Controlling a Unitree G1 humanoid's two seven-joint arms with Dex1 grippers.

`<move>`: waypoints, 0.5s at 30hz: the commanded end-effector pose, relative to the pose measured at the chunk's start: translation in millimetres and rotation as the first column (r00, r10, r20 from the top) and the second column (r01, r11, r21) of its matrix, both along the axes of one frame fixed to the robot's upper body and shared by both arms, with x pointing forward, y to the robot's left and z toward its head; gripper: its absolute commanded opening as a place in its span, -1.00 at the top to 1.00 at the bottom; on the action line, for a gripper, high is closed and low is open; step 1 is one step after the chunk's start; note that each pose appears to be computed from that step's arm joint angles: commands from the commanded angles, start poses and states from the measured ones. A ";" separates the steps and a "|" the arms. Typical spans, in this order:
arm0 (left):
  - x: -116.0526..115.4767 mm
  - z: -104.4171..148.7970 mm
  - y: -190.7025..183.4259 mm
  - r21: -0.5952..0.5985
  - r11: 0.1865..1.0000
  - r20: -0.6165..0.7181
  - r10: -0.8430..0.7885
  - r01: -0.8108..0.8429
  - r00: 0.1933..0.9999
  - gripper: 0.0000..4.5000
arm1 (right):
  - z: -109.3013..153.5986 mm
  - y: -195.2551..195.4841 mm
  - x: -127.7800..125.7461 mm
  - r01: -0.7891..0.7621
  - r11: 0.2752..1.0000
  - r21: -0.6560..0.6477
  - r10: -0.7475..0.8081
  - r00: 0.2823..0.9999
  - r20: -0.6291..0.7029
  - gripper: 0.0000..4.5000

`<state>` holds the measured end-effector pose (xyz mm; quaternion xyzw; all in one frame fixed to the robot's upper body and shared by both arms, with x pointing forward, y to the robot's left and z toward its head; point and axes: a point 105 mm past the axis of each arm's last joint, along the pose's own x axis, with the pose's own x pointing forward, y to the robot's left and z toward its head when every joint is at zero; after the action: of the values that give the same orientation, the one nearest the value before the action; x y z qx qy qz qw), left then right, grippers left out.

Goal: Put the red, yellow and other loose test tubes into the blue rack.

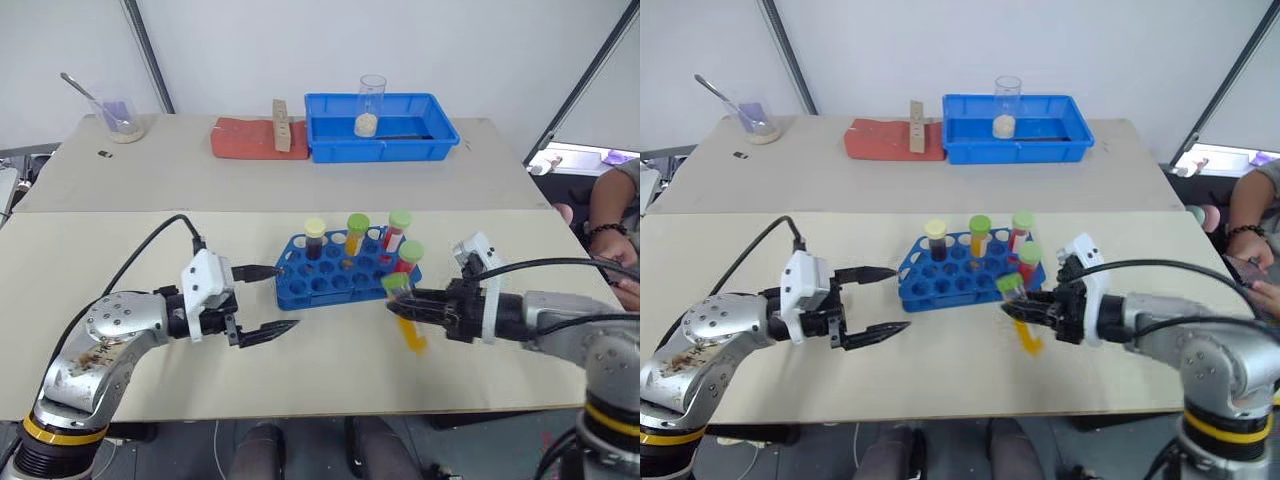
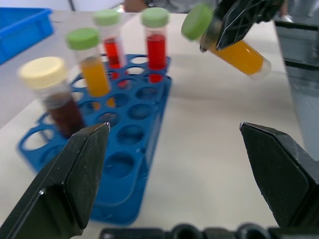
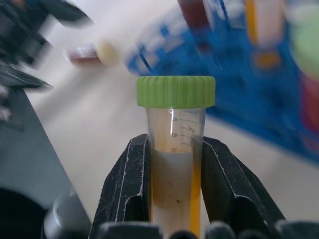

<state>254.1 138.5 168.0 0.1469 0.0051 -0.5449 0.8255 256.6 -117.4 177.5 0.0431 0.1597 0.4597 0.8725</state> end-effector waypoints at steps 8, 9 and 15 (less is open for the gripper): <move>-1.9 7.0 3.5 0.024 0.998 0.063 -0.062 0.061 0.996 -1.00 | 21.6 43.5 29.8 0.143 0.972 0.189 -0.212 0.879 0.427 0.56; -2.0 7.3 3.1 0.025 0.998 0.063 -0.065 0.064 0.996 -1.00 | 20.6 44.6 32.2 0.156 0.967 0.199 -0.232 0.863 0.448 0.56; -4.3 10.9 -3.5 0.016 0.996 0.061 -0.086 0.085 0.994 -1.00 | 12.3 44.0 44.8 0.239 0.943 0.233 -0.329 0.790 0.518 0.56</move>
<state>254.0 141.3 168.9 0.1594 -0.0041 -0.5649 0.8096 302.6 -71.4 176.2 0.0105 -0.0970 0.3406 0.9351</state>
